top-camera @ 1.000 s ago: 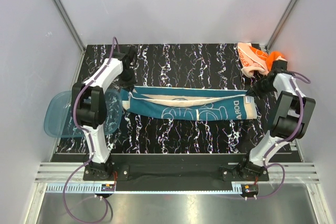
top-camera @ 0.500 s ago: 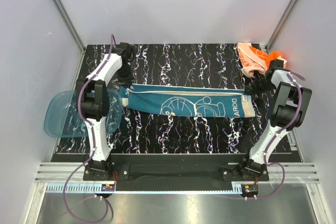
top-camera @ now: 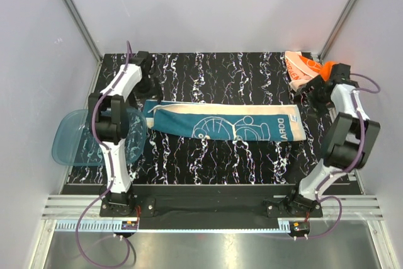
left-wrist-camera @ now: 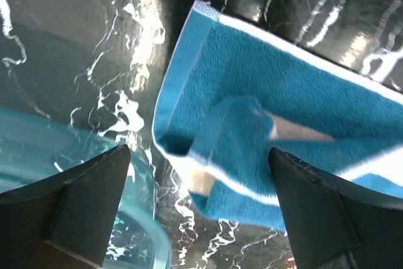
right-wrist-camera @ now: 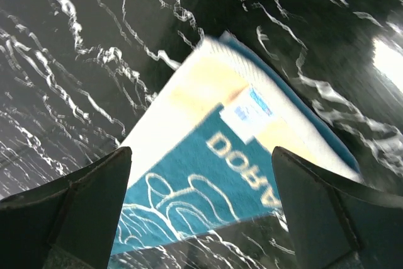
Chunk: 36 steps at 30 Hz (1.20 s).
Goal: Roll the towels
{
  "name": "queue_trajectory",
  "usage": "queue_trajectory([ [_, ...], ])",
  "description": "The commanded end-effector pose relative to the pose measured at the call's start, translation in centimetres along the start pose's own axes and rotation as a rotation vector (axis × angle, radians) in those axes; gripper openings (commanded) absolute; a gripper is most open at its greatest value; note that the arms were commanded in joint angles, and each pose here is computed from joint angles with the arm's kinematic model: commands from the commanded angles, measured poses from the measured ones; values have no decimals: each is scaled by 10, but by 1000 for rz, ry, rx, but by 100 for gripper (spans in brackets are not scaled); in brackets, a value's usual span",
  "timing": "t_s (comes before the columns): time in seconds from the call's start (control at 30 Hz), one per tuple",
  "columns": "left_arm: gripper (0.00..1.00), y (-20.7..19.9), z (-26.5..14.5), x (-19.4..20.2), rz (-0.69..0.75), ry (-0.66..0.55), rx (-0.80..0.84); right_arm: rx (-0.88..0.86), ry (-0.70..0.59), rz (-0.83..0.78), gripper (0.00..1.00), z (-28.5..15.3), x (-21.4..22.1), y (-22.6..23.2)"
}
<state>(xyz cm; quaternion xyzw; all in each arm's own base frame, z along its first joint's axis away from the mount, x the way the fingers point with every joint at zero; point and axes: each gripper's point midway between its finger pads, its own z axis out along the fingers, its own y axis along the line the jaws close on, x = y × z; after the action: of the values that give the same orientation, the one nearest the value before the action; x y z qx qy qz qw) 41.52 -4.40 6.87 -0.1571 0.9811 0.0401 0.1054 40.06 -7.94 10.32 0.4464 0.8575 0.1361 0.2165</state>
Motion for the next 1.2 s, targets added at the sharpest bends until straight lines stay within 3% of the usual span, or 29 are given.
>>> queue_trajectory([
  [0.0,99,-3,-46,-17,-16,-140,71,51,-97,-34,100,-37,5,-16],
  [0.23,99,-13,-67,-8,16,-187,164,237,-63,-58,99,-31,46,-81],
  [0.53,99,-16,-88,-1,59,-238,242,236,48,-31,88,-12,79,-96],
  [0.73,99,-19,-88,6,72,-238,273,237,69,-16,67,5,76,-95],
  [0.8,99,-19,-88,6,75,-242,275,241,81,-11,56,11,77,-96],
  [0.97,99,-19,-86,8,77,-243,278,243,102,-18,42,26,74,-97],
  [1.0,99,-18,-86,8,77,-242,276,240,95,-19,31,27,70,-96],
  [1.17,99,-19,-87,6,80,-251,274,238,70,46,5,25,45,-115],
])
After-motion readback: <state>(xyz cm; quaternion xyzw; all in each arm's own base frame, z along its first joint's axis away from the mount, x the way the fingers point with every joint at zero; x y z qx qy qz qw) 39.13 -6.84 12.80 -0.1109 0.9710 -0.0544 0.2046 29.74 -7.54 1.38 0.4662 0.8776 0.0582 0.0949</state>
